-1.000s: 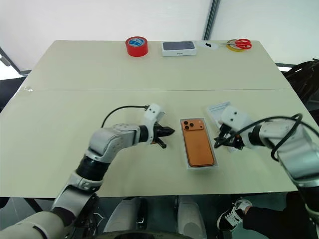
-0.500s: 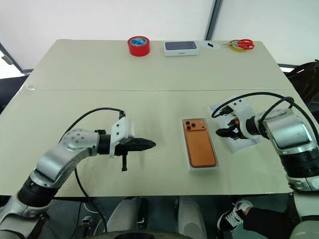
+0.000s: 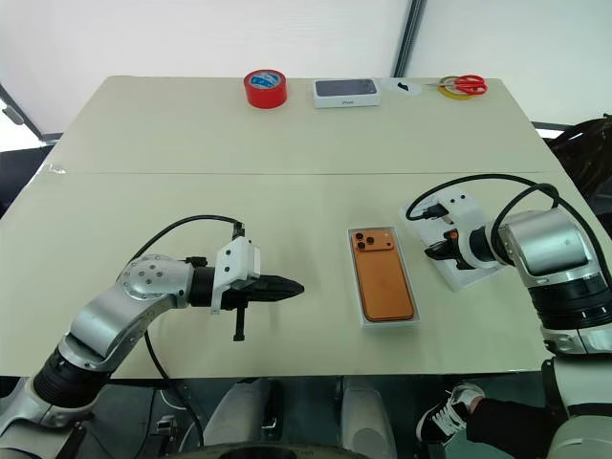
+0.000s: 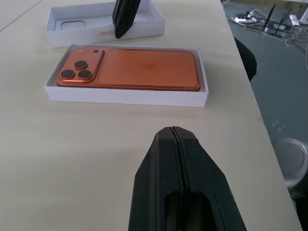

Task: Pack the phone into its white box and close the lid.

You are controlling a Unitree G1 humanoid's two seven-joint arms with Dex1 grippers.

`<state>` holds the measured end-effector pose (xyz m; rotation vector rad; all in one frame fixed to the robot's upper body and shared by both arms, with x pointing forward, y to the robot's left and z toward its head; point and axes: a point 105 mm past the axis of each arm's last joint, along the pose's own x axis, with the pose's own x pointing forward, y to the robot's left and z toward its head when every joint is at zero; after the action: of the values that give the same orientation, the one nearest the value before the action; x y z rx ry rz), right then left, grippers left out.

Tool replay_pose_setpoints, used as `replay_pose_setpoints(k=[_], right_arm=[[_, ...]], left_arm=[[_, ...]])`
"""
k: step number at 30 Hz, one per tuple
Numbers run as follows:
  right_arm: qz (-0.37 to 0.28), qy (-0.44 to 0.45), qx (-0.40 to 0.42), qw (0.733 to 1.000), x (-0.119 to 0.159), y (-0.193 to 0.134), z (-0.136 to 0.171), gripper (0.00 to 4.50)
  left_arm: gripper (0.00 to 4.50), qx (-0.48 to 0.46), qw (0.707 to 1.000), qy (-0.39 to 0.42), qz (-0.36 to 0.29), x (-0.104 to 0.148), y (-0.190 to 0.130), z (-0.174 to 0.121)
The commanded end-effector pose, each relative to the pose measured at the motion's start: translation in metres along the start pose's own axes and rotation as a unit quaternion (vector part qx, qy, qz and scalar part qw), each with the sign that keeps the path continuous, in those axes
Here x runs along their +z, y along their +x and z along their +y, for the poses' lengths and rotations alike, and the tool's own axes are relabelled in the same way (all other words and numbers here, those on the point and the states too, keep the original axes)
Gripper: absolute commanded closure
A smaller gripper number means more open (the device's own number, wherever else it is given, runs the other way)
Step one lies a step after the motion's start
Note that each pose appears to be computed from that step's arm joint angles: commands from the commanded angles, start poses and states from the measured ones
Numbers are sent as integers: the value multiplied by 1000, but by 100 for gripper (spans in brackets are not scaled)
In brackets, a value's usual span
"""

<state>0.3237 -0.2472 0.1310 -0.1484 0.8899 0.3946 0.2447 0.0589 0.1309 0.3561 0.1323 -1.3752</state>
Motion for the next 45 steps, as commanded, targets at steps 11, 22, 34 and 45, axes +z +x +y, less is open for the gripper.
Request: replay_pose_setpoints(k=[11,22,34,45], right_arm=[[-155,88,373,911,80,-48,115,448],[-151,164,438,871,45,-30,178,448],[-140,154,347,914,25,-32,148,146],[-186,99,173,962,53,-59,82,146]], left_arm=[[450,173,984,-47,-19,-11,-52,54],[450,187,981,-48,-31,-8,-50,63],[450,116,990,-44,-60,9,24,60],[450,64,995,-29,-73,28,77,48]])
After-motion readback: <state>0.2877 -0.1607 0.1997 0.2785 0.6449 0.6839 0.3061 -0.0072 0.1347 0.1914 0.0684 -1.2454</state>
